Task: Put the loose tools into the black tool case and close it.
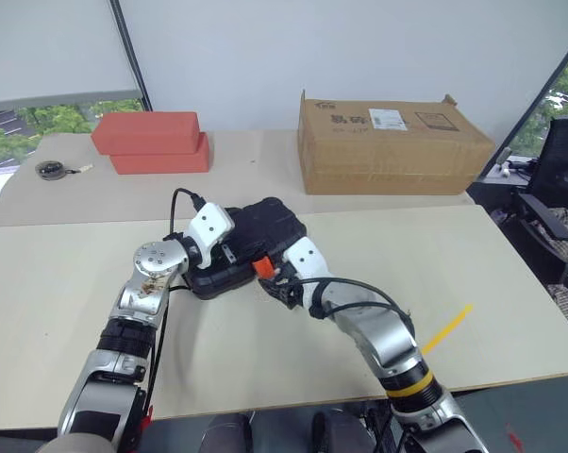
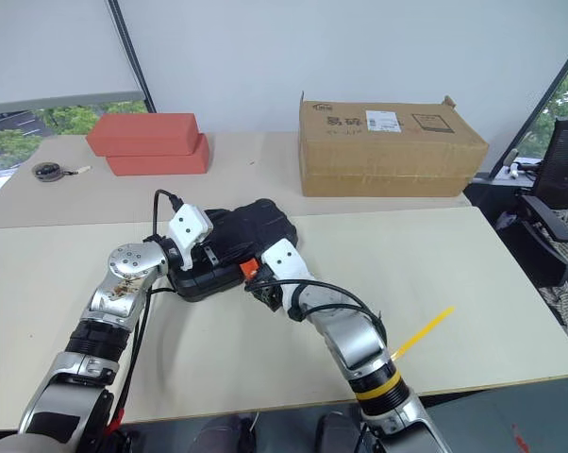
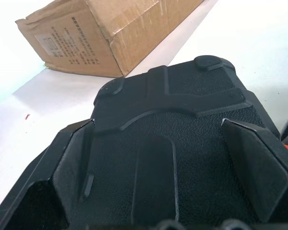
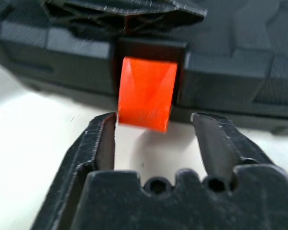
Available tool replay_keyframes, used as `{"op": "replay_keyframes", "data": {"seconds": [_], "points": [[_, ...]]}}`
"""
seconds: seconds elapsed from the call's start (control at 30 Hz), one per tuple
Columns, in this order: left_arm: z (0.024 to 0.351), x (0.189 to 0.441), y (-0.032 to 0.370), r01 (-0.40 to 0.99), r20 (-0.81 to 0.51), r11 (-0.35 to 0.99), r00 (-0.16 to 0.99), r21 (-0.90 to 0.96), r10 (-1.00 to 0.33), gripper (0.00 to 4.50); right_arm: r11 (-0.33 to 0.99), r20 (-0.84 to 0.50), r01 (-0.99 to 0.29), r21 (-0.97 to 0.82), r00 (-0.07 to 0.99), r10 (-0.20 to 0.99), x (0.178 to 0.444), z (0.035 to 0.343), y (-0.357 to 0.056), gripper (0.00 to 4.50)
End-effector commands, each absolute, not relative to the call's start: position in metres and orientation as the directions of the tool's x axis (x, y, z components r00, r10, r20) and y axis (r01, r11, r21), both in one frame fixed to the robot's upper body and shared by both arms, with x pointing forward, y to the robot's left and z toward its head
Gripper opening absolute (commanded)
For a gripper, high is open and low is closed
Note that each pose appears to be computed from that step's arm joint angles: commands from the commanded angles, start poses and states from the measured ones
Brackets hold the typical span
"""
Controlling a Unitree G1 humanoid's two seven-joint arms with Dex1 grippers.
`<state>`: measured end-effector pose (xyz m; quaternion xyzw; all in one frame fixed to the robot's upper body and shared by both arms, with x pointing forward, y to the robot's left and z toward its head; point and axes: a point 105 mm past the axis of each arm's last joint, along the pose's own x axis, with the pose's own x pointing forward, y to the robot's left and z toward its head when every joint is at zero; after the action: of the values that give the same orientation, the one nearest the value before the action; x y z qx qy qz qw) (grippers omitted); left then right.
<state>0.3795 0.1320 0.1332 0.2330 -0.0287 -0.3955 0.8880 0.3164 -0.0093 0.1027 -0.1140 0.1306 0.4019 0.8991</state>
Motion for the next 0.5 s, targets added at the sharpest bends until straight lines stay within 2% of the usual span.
{"op": "replay_keyframes", "data": {"seconds": [0.03, 0.07, 0.1, 0.27, 0.5], "points": [[0.084, 0.371, 0.138, 0.744, -0.292, 0.571, 0.664, 0.348, -0.688, 4.50, 0.623, -0.310, -0.779, -0.072, 0.611, 0.729, 0.309, 0.120, -0.009, 2.27], [0.084, 0.371, 0.137, 0.744, -0.292, 0.570, 0.664, 0.347, -0.689, 4.50, 0.614, -0.317, -0.786, -0.064, 0.600, 0.735, 0.308, 0.120, -0.008, 2.10], [0.084, 0.371, 0.137, 0.745, -0.291, 0.570, 0.663, 0.347, -0.689, 4.50, 0.617, -0.319, -0.785, -0.056, 0.599, 0.734, 0.308, 0.119, -0.006, 1.67], [0.083, 0.370, 0.134, 0.747, -0.288, 0.569, 0.661, 0.344, -0.693, 4.50, 0.634, -0.331, -0.772, -0.038, 0.609, 0.721, 0.318, 0.116, 0.003, 0.07], [0.080, 0.368, 0.134, 0.747, -0.291, 0.572, 0.662, 0.340, -0.691, 4.50, 0.641, -0.318, -0.767, -0.024, 0.613, 0.723, 0.333, 0.121, 0.012, 0.07]]}}
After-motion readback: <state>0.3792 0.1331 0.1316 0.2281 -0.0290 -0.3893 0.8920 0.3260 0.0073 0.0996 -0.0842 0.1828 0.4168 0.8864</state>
